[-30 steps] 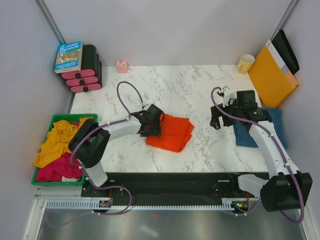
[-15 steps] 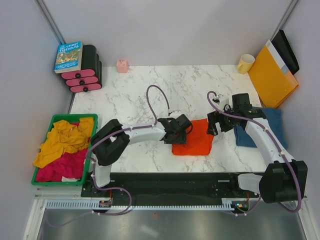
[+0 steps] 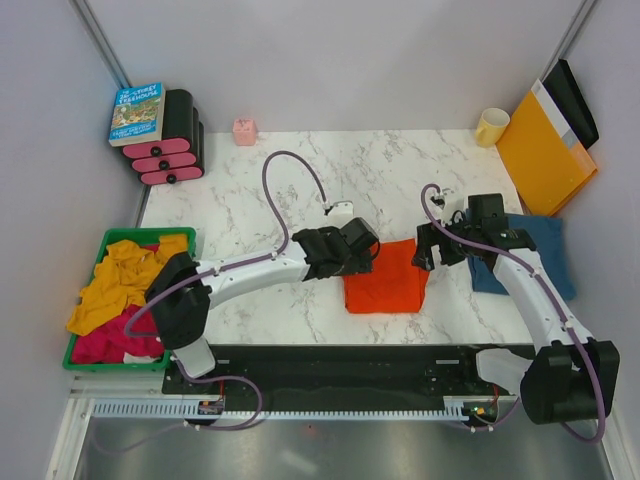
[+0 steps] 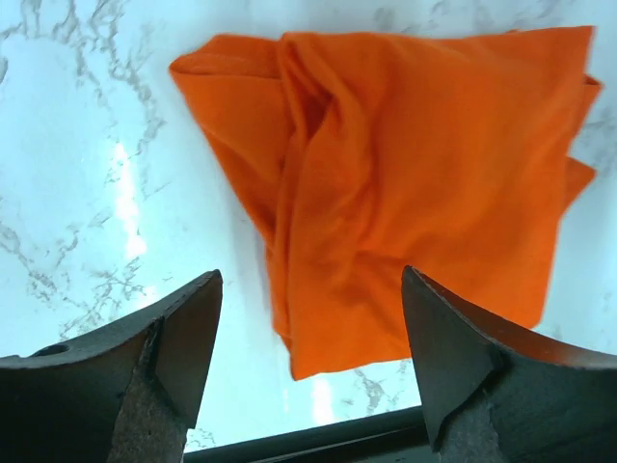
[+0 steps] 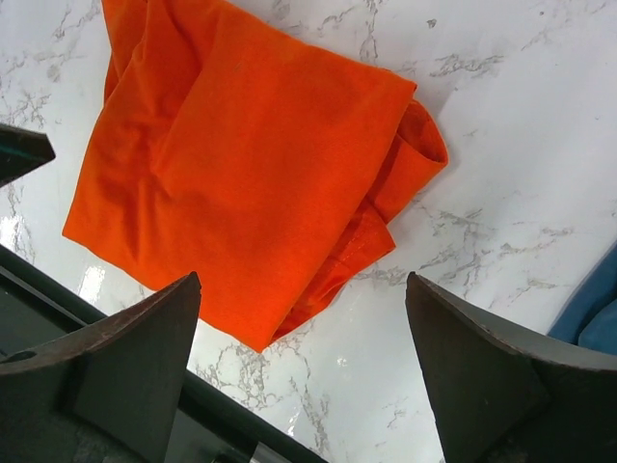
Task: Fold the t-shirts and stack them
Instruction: Put the neatly folded tshirt into the corner of the board with the right arm
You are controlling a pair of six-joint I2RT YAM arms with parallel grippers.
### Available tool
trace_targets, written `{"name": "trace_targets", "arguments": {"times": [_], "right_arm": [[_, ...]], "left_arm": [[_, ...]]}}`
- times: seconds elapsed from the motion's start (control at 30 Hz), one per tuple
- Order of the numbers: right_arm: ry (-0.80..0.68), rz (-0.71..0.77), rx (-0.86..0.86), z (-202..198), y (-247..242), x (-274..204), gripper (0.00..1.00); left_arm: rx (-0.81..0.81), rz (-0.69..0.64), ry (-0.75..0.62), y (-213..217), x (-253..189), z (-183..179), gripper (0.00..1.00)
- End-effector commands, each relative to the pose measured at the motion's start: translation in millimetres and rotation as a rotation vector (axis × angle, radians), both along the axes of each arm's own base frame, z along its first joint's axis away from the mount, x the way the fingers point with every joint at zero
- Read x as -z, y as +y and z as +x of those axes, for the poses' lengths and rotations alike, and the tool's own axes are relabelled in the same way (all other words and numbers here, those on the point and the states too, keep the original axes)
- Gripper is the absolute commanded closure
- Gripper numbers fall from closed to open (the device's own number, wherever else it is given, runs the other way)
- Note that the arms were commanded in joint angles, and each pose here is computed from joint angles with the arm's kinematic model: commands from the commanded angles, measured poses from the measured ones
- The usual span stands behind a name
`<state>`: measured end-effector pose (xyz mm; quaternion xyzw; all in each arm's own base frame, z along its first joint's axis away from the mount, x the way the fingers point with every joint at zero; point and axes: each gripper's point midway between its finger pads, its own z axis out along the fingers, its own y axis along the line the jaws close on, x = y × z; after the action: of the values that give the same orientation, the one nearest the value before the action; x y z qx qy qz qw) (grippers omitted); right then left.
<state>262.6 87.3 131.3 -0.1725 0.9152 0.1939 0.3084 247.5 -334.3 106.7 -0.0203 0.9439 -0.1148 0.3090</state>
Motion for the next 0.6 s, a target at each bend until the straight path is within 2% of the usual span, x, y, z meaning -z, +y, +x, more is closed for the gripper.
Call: {"name": "trace_targets", "arguments": {"times": [0.0,0.07,0.1,0.2,0.23,0.4,0.57], "right_arm": [[-0.036,0.017,0.025,8.0,0.7,-6.2,0.06],[-0.033,0.014,0.03,8.5,0.2,-5.7,0.07],[-0.026,0.01,0.034,9.1,-0.9,-3.9,0.08],[0.009,-0.016,0.051,10.6,-5.3,3.5,0.08],[0.013,-0.026,0.058,12.7,-6.9,3.6,0.08],[0.066,-0.026,0.069,13.9,-6.6,9.7,0.08],[0.134,0.013,0.082,19.6,0.3,16.7,0.08]], "left_arm": [[0.053,-0.02,-0.083,-27.8,-28.9,-2.1,0.21],[0.09,-0.01,-0.053,-41.0,-16.9,-7.0,0.28],[0.098,-0.018,-0.051,-47.9,-17.6,-7.1,0.37],[0.125,-0.013,-0.019,-62.9,-0.5,-8.4,0.5],[0.135,-0.012,-0.009,-66.2,5.6,-9.0,0.59],[0.139,-0.009,0.037,-78.3,32.5,-8.2,0.81],[0.111,0.0,0.083,-74.1,53.8,-2.7,0.85]]}}
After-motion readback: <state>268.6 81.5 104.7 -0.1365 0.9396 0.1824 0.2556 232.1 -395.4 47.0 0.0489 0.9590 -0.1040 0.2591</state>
